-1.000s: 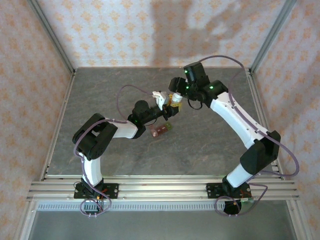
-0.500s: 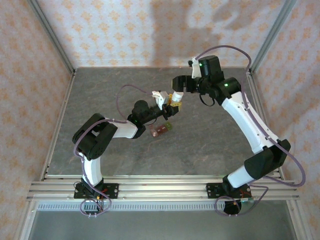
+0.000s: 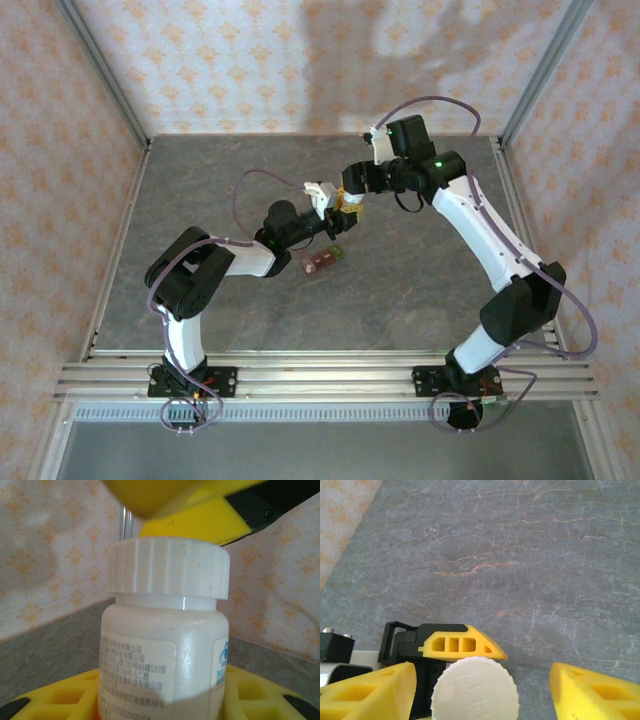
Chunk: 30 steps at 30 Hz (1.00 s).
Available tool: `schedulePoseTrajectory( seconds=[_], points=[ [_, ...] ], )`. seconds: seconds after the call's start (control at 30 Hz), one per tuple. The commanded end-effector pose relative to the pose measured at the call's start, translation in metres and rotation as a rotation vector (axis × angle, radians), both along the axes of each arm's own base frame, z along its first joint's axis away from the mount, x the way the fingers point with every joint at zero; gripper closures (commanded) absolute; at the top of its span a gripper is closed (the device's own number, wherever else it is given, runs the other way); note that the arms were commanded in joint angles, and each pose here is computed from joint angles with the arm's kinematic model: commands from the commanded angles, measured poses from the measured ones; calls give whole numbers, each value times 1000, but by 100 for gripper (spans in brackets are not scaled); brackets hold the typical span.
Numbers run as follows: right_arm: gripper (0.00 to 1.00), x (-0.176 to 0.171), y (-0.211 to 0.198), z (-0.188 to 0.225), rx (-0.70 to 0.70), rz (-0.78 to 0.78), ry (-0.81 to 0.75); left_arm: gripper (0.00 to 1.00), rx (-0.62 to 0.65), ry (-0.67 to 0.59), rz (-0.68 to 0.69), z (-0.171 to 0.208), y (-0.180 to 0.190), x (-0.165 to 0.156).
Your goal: Sort the pills into containers
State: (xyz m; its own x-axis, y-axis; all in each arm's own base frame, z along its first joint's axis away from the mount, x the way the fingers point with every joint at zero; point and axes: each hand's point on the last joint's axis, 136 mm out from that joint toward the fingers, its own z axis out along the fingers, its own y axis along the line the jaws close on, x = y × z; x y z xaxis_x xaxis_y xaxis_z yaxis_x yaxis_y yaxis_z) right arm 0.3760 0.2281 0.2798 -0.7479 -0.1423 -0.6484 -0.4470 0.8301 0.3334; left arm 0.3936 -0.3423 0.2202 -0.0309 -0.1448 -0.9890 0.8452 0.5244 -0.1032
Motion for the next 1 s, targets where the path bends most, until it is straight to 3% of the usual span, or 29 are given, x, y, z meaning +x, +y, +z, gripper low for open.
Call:
schedulePoseTrajectory(
  seconds=[0.0,0.47,0.77,0.97],
  points=[
    [34,-2,-1,-5,-6,14,20,100,-60,-90,-22,38,0,-7],
    [57,1,-5,-24,-15,-44,100,100,-60,-92,-22,38,-1,-7],
    [60,5,-25,-27,111,-485,172,100,-58,-91,-22,37,-1,-6],
    [57,-4,1,-14,159,-544,116,100,-61,-89,-23,39,-2,-5]
  ],
)
